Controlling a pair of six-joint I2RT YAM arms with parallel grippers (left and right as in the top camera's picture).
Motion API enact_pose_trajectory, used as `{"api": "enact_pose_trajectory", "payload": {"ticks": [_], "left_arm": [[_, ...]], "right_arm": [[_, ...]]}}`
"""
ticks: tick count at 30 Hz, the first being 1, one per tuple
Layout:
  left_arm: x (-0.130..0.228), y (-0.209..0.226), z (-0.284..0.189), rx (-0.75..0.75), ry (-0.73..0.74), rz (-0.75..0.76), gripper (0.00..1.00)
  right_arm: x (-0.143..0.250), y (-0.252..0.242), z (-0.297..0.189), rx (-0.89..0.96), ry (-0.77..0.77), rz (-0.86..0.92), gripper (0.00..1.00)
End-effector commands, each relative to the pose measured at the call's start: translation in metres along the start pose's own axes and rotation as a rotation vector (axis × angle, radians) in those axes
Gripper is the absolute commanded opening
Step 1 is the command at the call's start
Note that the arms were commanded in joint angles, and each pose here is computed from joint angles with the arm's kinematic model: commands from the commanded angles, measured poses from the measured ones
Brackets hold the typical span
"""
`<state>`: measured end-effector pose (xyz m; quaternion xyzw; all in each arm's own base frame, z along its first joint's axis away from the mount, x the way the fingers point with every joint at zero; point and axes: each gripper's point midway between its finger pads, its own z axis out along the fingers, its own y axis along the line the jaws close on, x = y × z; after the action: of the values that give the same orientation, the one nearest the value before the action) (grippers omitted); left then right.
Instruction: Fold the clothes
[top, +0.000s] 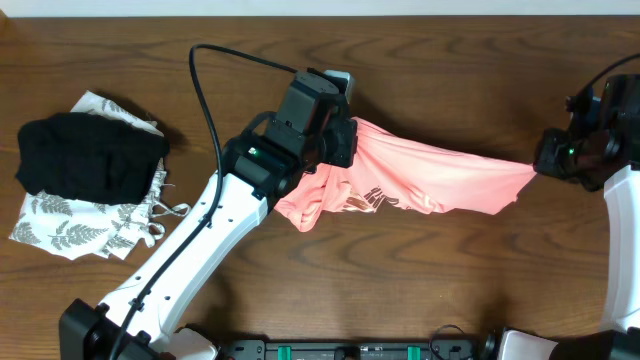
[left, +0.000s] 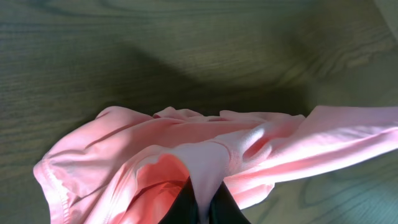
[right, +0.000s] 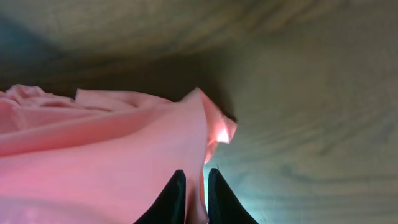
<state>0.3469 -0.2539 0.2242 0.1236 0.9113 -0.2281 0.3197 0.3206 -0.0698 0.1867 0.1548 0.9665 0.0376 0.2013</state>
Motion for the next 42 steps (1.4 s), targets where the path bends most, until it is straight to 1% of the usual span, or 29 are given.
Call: {"api": "enact_pose_trajectory", "payload": {"ticks": [1, 4, 8, 13, 17, 18, 19, 22, 24, 32, 36, 42], "left_arm": [[-0.008, 0.004, -0.008, -0.015, -0.031, 0.013, 0.06], [-0.008, 0.004, -0.008, -0.015, -0.031, 0.013, 0.06], [-0.008, 0.004, -0.008, -0.015, -0.031, 0.013, 0.06], [-0.008, 0.004, -0.008, -0.014, -0.032, 0.012, 0.06], [-0.008, 0.003, -0.008, -0.013, -0.030, 0.005, 0.06], [-0.008, 0.003, -0.008, -0.011, -0.030, 0.005, 0.06], [-0.008, 0.003, -0.008, -0.011, -0.030, 0.005, 0.06], [-0.008, 0.003, -0.008, -0.011, -0.030, 0.005, 0.06], [-0.008, 0.003, -0.008, -0.011, -0.030, 0.005, 0.06], [-0.007, 0.003, -0.008, -0.013, -0.025, 0.005, 0.06], [-0.005, 0.004, -0.008, -0.015, -0.019, 0.004, 0.06], [-0.002, 0.005, -0.008, -0.020, -0.008, -0.001, 0.06]], "right_arm": [[-0.008, 0.007, -0.006, -0.033, -0.035, -0.051, 0.11], [-0.004, 0.014, -0.006, -0.069, -0.017, -0.049, 0.06], [0.018, 0.032, -0.009, -0.183, 0.072, -0.034, 0.06], [0.028, 0.025, -0.009, -0.142, 0.114, -0.029, 0.06], [0.018, 0.019, -0.001, -0.109, 0.070, -0.011, 0.11], [0.015, 0.019, 0.005, -0.110, 0.059, -0.007, 0.14], [0.012, 0.018, 0.011, -0.111, 0.053, 0.000, 0.20], [0.006, 0.016, 0.036, -0.112, 0.045, 0.015, 0.31], [0.007, 0.016, 0.057, -0.124, 0.065, 0.036, 0.36], [0.023, 0.039, 0.136, -0.312, 0.233, 0.090, 0.34], [0.027, 0.061, 0.156, -0.458, 0.275, 0.110, 0.32], [0.034, 0.074, 0.166, -0.497, 0.306, 0.092, 0.30]]}}
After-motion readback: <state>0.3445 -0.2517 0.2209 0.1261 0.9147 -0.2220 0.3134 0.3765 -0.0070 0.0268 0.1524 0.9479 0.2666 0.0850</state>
